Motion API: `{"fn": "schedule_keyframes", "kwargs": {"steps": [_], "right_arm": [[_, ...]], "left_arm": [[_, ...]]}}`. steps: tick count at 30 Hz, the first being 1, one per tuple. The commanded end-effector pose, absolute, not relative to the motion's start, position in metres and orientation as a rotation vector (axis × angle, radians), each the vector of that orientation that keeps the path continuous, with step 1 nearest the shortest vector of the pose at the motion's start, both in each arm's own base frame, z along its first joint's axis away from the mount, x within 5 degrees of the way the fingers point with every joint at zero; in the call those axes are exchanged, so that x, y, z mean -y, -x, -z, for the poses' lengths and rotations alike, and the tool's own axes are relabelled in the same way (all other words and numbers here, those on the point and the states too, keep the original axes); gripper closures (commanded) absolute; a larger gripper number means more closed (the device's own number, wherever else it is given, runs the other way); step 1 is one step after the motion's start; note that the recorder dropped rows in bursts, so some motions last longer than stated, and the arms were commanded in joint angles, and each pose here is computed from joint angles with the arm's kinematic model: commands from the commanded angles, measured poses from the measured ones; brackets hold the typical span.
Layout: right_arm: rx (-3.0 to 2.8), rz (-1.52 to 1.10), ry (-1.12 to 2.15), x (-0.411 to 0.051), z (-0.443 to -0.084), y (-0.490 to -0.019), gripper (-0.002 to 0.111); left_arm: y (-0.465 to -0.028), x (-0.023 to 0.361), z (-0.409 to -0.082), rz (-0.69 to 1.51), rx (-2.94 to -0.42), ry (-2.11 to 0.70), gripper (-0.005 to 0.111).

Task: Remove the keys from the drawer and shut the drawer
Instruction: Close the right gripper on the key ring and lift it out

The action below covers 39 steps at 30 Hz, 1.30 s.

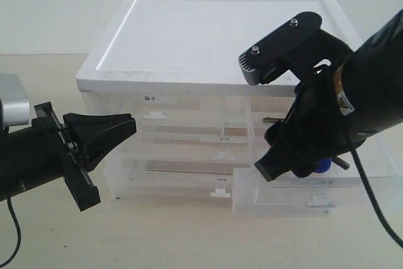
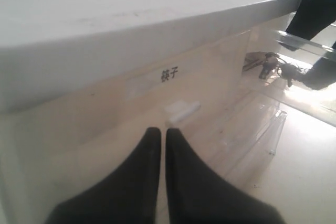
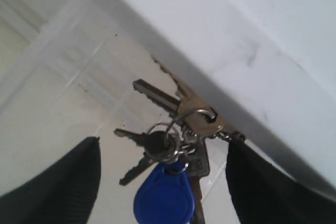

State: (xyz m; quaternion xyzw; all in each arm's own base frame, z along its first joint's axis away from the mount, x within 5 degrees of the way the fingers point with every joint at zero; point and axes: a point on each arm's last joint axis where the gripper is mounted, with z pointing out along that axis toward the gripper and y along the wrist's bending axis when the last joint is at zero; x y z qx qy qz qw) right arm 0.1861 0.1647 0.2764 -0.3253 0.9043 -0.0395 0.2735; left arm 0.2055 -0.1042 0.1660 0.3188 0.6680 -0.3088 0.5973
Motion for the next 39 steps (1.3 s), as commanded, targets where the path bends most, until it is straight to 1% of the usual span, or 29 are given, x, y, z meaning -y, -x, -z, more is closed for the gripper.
{"fn": "schedule_keyframes", "kwargs": {"steps": [1, 5, 6, 8, 13, 20, 28, 34, 39], "right_arm": [[-2.432, 0.183, 0.861, -0.166, -0.269, -0.195, 0.051], [-2.444, 0.208, 0.897, -0.169, -0.262, -0.197, 0.078], [-2.435, 0.216, 0.922, -0.169, -0.262, -0.197, 0.09], [-2.42, 0.226, 0.962, -0.169, -0.262, -0.197, 0.107], [-2.372, 0.189, 0.992, -0.169, -0.271, -0.193, 0.108], [-2.193, 0.174, 1.086, -0.171, -0.296, -0.173, 0.108], [-2.182, 0.164, 1.074, -0.169, -0.3, -0.171, 0.108], [-2.091, 0.117, 1.006, -0.15, -0.328, -0.159, 0.108], [-2.06, 0.095, 0.993, -0.145, -0.336, -0.155, 0.108]], "left_arm": [[-0.206, 0.105, -0.166, 0.735, -1.554, -0.742, 0.102], [-0.206, 0.105, -0.166, 0.735, -1.554, -0.742, 0.102], [-0.206, 0.105, -0.166, 0.737, -1.555, -0.739, 0.102], [-0.206, 0.105, -0.166, 0.737, -1.555, -0.739, 0.102], [-0.206, 0.105, -0.166, 0.74, -1.558, -0.736, 0.102], [-0.206, 0.105, -0.166, 0.74, -1.558, -0.736, 0.102], [-0.206, 0.105, -0.166, 0.741, -1.557, -0.738, 0.102], [-0.205, 0.106, -0.166, 0.742, -1.557, -0.741, 0.102], [-0.205, 0.106, -0.166, 0.742, -1.557, -0.741, 0.102]]}}
